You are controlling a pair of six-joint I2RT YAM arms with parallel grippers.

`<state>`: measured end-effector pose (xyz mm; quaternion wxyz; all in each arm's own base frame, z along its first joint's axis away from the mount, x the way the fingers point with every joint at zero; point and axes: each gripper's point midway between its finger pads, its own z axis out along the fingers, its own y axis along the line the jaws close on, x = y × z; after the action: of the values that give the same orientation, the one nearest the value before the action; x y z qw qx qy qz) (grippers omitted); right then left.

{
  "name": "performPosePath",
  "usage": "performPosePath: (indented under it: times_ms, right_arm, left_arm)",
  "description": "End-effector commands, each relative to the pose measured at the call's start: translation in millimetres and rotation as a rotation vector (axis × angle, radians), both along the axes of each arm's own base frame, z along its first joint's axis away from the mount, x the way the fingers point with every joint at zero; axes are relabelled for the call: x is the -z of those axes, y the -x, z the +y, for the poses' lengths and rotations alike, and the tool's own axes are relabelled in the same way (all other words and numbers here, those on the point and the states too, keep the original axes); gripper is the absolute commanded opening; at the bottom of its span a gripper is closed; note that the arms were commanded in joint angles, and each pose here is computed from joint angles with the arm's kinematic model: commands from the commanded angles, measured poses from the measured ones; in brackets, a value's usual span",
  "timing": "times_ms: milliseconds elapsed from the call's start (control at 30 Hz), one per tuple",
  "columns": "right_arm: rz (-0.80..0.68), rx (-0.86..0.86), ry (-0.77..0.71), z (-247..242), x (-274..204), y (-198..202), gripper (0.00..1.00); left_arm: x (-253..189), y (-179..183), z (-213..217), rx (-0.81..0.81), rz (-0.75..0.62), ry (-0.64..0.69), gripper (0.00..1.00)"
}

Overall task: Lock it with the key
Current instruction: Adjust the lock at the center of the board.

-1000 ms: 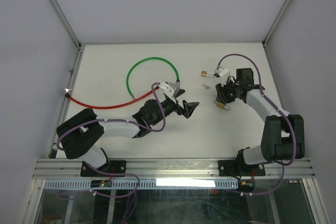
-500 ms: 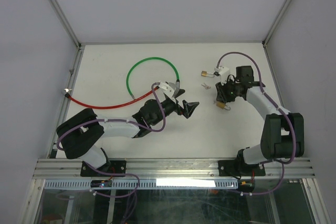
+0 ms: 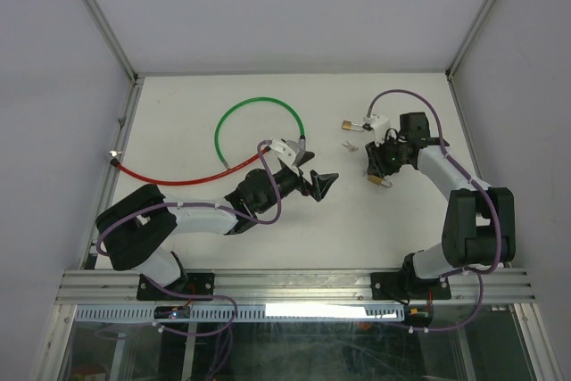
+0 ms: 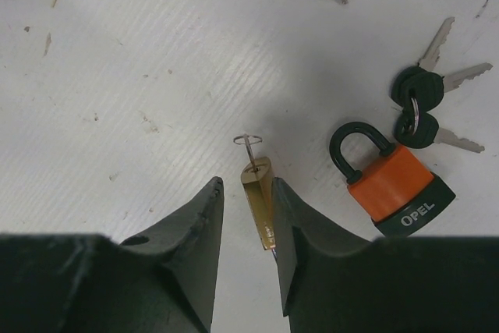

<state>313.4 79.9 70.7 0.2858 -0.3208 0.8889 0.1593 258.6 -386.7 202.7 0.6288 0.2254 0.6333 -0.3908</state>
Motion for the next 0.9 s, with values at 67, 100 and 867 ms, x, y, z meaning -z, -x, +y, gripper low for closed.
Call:
performPosePath:
  times_ms: [67,100,867]
  right_arm:
    - [-0.036,0.007,0.001,-1.4,-13.2,-14.3,0.34]
    - [-0.033,0.005,-0.001,-1.0,-13.3,-13.9,0.33]
    - [0.003,-0.038,-0.036,7.1,-15.6,-5.3,0.26]
  left_arm:
    - [-29.1,4.4,0.2,0.008,-0.072,0.058,0.99]
    - [-29.4,4.0,0.5,0.006,-0.072,0.059,0.99]
    - [-29.3,4.9,2.1,0.006,-0.075,0.063,0.99]
